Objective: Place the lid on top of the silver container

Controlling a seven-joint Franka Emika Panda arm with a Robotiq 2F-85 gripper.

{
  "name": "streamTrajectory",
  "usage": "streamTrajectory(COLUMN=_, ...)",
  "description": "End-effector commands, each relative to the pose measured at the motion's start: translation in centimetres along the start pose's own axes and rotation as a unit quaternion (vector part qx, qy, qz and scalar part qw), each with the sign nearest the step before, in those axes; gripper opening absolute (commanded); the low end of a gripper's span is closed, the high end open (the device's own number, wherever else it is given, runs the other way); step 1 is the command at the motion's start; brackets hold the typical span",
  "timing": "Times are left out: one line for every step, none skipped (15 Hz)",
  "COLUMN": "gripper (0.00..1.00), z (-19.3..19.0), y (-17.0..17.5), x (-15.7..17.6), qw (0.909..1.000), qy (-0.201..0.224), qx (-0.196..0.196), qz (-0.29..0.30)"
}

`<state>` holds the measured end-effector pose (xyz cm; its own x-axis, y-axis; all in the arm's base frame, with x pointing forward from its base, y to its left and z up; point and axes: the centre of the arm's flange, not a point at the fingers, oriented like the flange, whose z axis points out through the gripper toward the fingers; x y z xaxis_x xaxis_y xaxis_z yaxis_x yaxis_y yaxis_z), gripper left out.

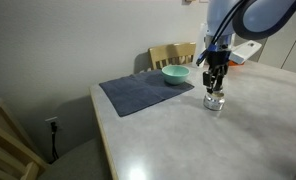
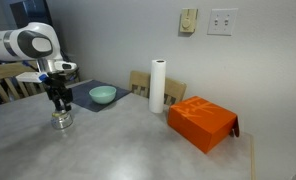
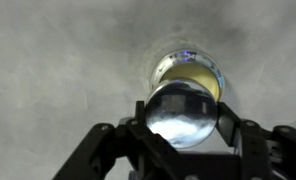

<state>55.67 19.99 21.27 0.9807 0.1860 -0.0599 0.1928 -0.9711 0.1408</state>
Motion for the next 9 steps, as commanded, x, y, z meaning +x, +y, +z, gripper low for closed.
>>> streamTrajectory(gripper=0.44, z=0.9, y=1.7, x=0.9, qw=0.999, qy=-0.024, qx=0.035, qz=-0.016)
streamTrajectory(gripper=0.44, z=1.2, y=1.9, x=1.0, qw=0.9981, qy=-0.03, qx=0.048, qz=-0.023)
streamTrajectory(gripper=0.44, z=1.5, y=2.1, x=1.2, qw=0.9964, qy=-0.04, qx=0.067, qz=-0.035)
streamTrajectory(gripper=0.44, z=1.8, y=2.2, x=1.2, qw=0.9951, qy=-0.045, qx=0.078, qz=-0.04)
streamTrajectory(gripper=0.44, z=2.0, y=2.3, x=1.3, qw=0.994, qy=-0.048, qx=0.088, qz=-0.044)
streamTrajectory(gripper=0.44, z=2.0, y=2.4, x=1.5, qw=0.9929, qy=-0.052, qx=0.095, qz=-0.048)
streamTrajectory(gripper=0.44, z=2.1, y=2.5, x=1.5, qw=0.9925, qy=-0.054, qx=0.098, qz=-0.049)
streamTrajectory(gripper=0.44, z=2.1, y=2.6, x=1.6, qw=0.9921, qy=-0.056, qx=0.101, qz=-0.05)
streamTrajectory(gripper=0.44, z=2.1, y=2.5, x=1.6, qw=0.992, qy=-0.057, qx=0.101, qz=-0.051)
